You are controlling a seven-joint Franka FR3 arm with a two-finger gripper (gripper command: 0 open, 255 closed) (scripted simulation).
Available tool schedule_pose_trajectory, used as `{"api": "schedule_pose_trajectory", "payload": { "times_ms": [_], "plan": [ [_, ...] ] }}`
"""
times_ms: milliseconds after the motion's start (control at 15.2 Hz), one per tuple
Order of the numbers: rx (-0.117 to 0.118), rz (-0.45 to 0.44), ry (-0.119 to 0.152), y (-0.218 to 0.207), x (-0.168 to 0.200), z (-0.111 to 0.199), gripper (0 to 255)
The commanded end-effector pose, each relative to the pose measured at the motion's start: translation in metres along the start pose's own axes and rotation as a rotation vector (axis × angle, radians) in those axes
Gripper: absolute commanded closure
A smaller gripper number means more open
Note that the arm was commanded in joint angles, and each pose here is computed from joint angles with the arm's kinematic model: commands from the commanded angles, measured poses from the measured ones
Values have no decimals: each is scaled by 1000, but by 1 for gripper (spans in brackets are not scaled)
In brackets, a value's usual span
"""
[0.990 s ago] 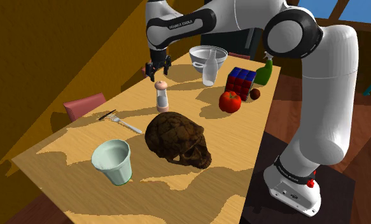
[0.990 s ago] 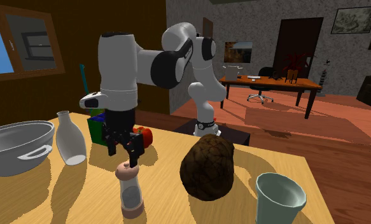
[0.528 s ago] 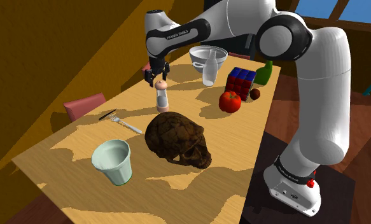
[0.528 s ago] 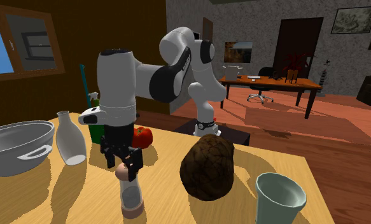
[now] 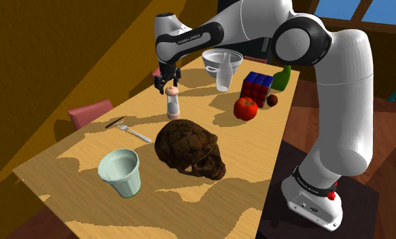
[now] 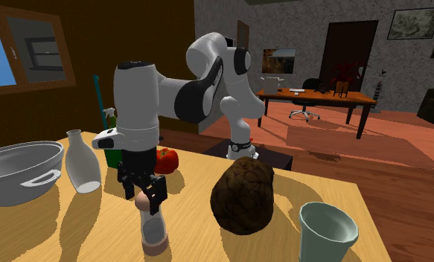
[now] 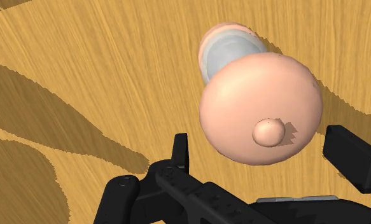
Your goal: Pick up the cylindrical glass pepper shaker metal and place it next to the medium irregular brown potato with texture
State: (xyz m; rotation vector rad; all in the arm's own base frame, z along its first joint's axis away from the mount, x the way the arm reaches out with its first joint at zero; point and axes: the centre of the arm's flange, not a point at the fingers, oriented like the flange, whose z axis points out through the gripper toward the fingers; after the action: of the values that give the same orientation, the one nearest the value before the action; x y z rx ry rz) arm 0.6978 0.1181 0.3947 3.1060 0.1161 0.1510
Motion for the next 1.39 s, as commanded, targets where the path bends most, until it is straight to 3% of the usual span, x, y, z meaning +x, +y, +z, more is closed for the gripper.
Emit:
{"api": "schedule_pose_trajectory", "payload": {
  "times_ms": [0, 594, 1320],
  "plan": [
    [0, 0, 0, 0, 0, 0, 255],
    [0, 0, 0, 0, 0, 0, 255],
    [0, 0, 0, 2, 6, -58, 255]
  ]
}}
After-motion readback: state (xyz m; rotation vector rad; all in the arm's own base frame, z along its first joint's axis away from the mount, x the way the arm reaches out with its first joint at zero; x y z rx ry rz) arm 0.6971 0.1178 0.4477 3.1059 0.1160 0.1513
